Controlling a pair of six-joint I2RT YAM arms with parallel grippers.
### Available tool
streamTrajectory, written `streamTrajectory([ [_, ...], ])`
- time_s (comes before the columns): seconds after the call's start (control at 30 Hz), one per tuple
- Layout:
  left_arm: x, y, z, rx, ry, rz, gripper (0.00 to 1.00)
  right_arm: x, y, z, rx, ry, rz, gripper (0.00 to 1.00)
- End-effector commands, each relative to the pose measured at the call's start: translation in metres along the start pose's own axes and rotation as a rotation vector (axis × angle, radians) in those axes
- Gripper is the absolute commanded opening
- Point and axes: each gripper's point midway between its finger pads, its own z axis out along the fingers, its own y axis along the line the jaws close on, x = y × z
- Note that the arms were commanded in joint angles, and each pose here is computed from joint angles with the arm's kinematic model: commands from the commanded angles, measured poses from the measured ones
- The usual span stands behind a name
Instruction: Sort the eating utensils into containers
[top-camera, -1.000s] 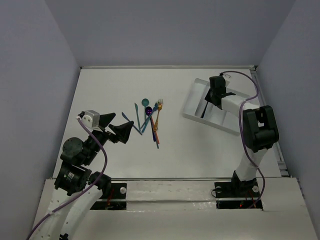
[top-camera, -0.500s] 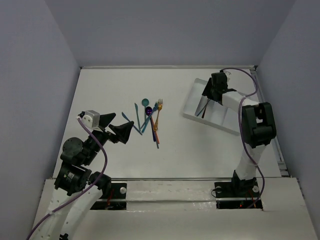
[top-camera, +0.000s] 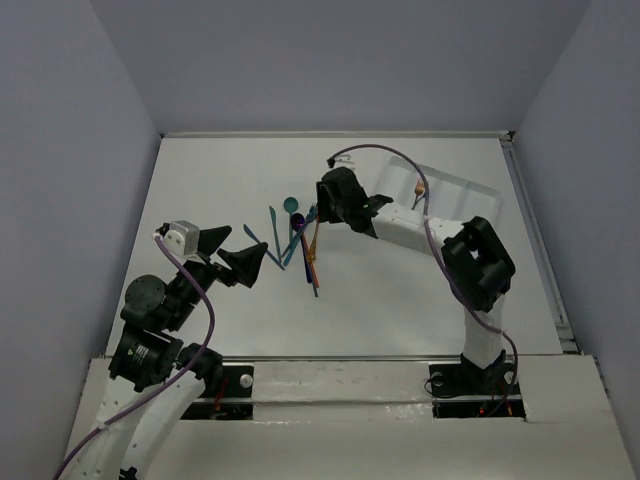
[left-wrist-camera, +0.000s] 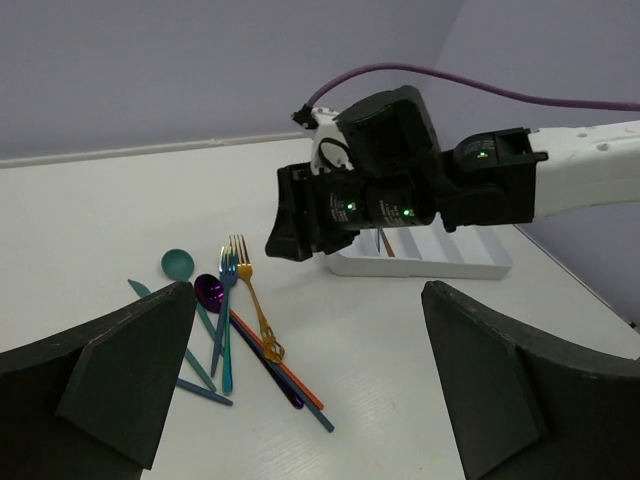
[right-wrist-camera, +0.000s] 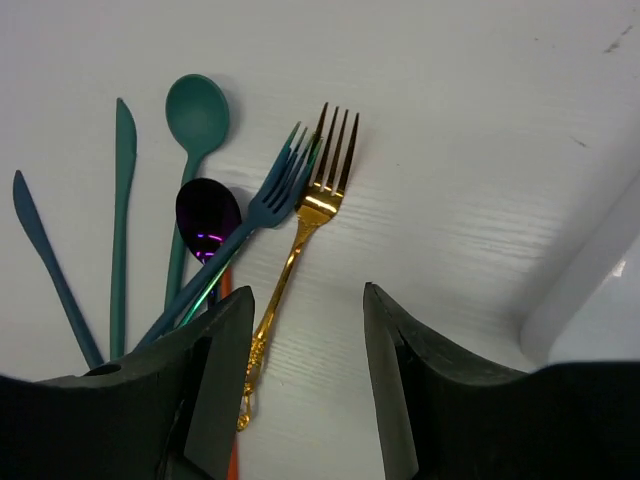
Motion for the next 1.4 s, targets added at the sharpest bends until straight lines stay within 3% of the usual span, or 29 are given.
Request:
streamTrajectory([
  [0.0, -0.027, -0.01, -0.004, 0.034, -0.082, 0.013, 0.99, 0.009, 0.005, 0.018, 0.082, 0.036, -0.059, 0.54],
  [0.47, -0.029, -0.012, -0.007, 0.04, -0.09, 0.014, 0.99, 0.068, 0.04, 0.051, 0.06, 0.183, -0.132, 0.53],
  [0.83, -0.029, -0.012, -0.007, 0.045, -0.09, 0.015, 0.99, 0.05, 0.041, 0.043, 0.083, 0.116, -0.125, 0.5],
  [1.03, -0.029, -0.012, -0.008, 0.043, -0.091, 0.015, 0.99, 0.077, 0.036, 0.06, 0.11, 0.188, -0.136, 0.49],
  [1.13, -0.029, -0.012, -0.007, 0.043, -0.092, 0.015, 0.99, 0.087, 0.03, 0.063, 0.134, 0.207, -0.135, 0.45],
  [1.37, -0.029, -0.012, -0.008, 0.043, -0.091, 0.015, 0.99, 0.089, 0.013, 0.057, 0.209, 0.194, -0.14, 0.13],
])
